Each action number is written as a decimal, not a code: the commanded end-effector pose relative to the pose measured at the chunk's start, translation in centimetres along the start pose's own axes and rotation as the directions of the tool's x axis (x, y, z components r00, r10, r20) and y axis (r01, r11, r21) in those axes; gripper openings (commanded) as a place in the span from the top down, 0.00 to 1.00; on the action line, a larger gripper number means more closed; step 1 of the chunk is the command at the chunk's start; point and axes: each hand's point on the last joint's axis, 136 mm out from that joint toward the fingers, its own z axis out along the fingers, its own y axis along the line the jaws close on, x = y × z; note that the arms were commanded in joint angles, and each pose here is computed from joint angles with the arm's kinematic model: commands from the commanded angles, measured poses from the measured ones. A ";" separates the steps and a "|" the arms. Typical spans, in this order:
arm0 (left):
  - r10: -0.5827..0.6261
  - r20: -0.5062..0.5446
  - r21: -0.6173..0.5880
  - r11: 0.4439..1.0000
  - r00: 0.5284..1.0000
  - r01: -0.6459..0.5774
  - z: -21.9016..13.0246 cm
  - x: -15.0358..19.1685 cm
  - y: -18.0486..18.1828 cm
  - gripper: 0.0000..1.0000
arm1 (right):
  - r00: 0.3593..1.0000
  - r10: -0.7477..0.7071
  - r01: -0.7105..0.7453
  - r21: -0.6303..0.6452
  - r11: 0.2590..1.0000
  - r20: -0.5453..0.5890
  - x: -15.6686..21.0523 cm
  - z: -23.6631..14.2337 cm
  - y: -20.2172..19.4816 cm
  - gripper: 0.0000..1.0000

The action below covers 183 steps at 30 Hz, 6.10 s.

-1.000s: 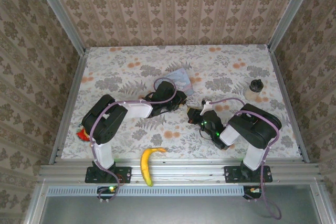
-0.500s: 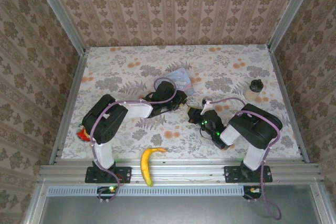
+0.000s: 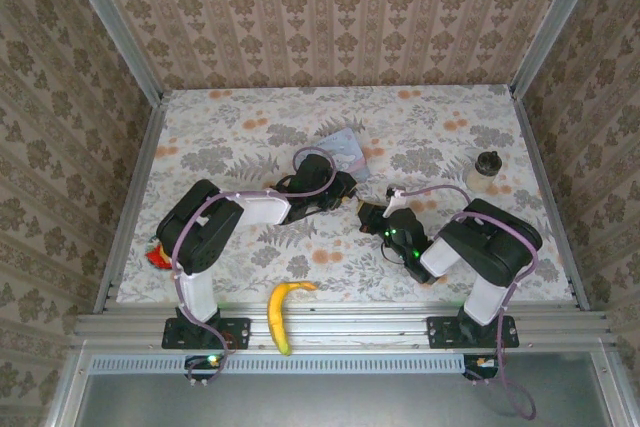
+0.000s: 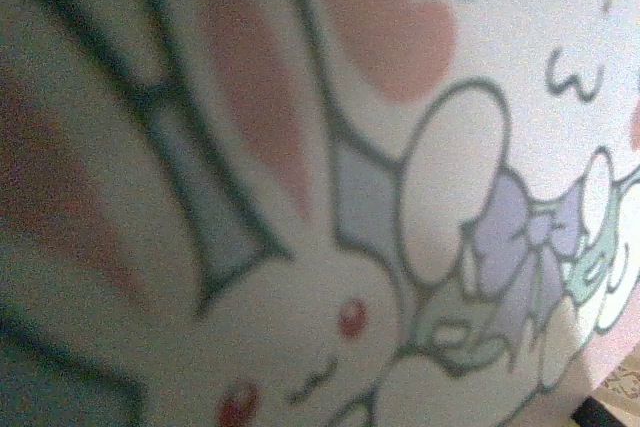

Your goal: Unlock the padlock with the key

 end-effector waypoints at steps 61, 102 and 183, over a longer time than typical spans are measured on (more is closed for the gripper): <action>-0.176 -0.232 -0.274 0.955 0.957 0.109 -1.1 7.4 6.3 1.00 | 0.988 -0.020 0.016 -0.023 1.000 -0.151 0.7 0.0 1.6 1.00; -0.192 -0.265 -0.249 0.960 0.945 0.126 -0.9 7.9 5.0 1.00 | 0.963 0.040 -0.096 -0.198 0.976 -0.268 -2.0 1.5 3.3 1.00; -0.174 -0.339 -0.172 0.978 0.925 0.121 0.6 9.3 3.2 0.80 | 0.450 0.802 -0.881 -0.045 0.472 -0.393 -4.0 9.6 1.3 1.00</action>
